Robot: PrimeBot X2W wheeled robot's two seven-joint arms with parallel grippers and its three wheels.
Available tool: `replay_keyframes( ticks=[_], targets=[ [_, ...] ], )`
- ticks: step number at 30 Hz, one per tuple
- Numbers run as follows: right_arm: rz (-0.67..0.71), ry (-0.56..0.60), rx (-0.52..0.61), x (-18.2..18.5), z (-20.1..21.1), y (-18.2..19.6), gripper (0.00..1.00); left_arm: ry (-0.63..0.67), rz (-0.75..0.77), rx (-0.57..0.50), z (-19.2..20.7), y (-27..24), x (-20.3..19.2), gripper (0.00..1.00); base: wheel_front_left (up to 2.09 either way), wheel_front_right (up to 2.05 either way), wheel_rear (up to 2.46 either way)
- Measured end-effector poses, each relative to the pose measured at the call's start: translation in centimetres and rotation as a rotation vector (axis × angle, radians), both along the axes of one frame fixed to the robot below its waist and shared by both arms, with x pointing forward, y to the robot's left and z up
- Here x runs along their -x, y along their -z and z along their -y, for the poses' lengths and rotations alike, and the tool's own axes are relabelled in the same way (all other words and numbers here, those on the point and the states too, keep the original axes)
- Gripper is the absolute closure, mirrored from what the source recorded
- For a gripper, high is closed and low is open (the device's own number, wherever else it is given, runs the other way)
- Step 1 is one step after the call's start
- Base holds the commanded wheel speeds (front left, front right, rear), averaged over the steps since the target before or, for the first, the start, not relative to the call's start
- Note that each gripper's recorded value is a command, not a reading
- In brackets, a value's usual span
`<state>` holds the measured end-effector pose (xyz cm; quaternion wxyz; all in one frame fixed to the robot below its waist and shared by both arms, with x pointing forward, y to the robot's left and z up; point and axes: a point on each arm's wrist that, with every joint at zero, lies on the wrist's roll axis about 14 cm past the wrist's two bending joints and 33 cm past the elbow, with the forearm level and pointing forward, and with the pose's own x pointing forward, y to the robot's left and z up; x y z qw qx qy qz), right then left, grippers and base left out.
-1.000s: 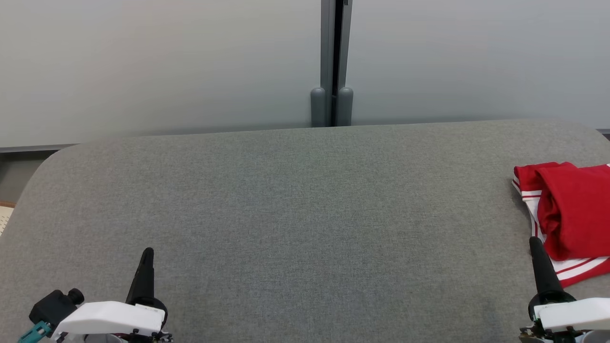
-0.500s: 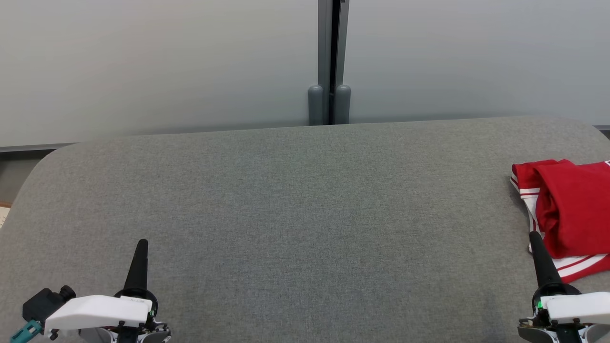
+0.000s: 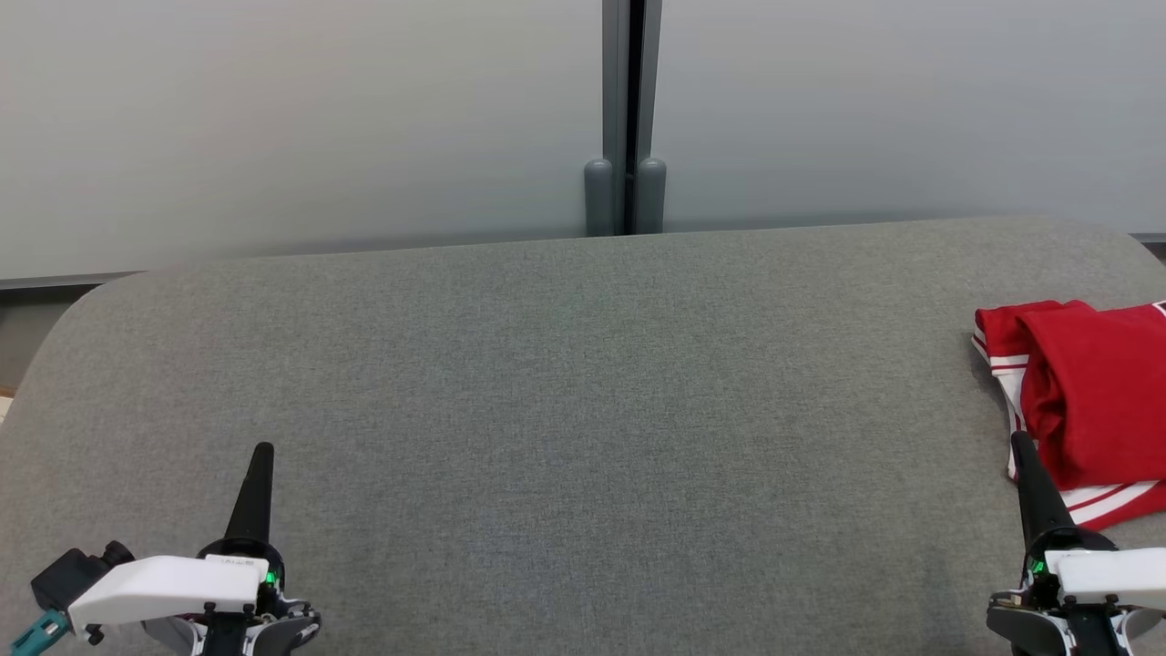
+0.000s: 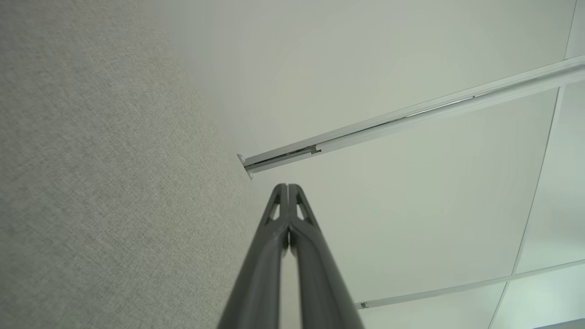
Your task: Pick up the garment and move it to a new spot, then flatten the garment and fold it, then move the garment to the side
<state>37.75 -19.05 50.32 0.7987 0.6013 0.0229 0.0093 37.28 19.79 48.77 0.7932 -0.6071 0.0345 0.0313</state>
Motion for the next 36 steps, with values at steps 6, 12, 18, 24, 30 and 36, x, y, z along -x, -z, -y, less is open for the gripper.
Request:
replay_keyframes(
  ticks=[6,12,18,24,30,36],
  targets=[
    [0.000,0.011,-0.052,-0.2,0.2,0.0,1.00,-0.001,0.012,0.050,0.0,-0.2,-0.2,1.00,0.00,0.00,0.00],
    [0.002,0.018,-0.094,-0.4,0.3,0.0,1.00,0.000,0.020,0.089,0.0,-0.4,-0.4,1.00,0.00,0.00,0.00],
    [0.003,0.025,-0.139,-0.5,0.5,0.0,1.00,-0.003,0.036,0.135,0.0,-0.7,-0.7,1.00,0.00,0.00,0.00],
    [0.007,0.032,-0.184,-0.7,0.6,-0.1,1.00,-0.003,0.049,0.176,-0.1,-1.0,-0.9,1.00,0.00,0.00,0.00],
    [0.005,0.042,-0.228,-0.8,0.8,0.0,1.00,-0.004,0.063,0.215,-0.1,-1.2,-1.1,1.00,0.00,0.00,0.00],
    [0.011,0.048,-0.267,-1.0,0.9,-0.2,1.00,-0.006,0.076,0.256,-0.2,-1.5,-1.4,1.00,0.00,0.00,0.00]
  ],
)
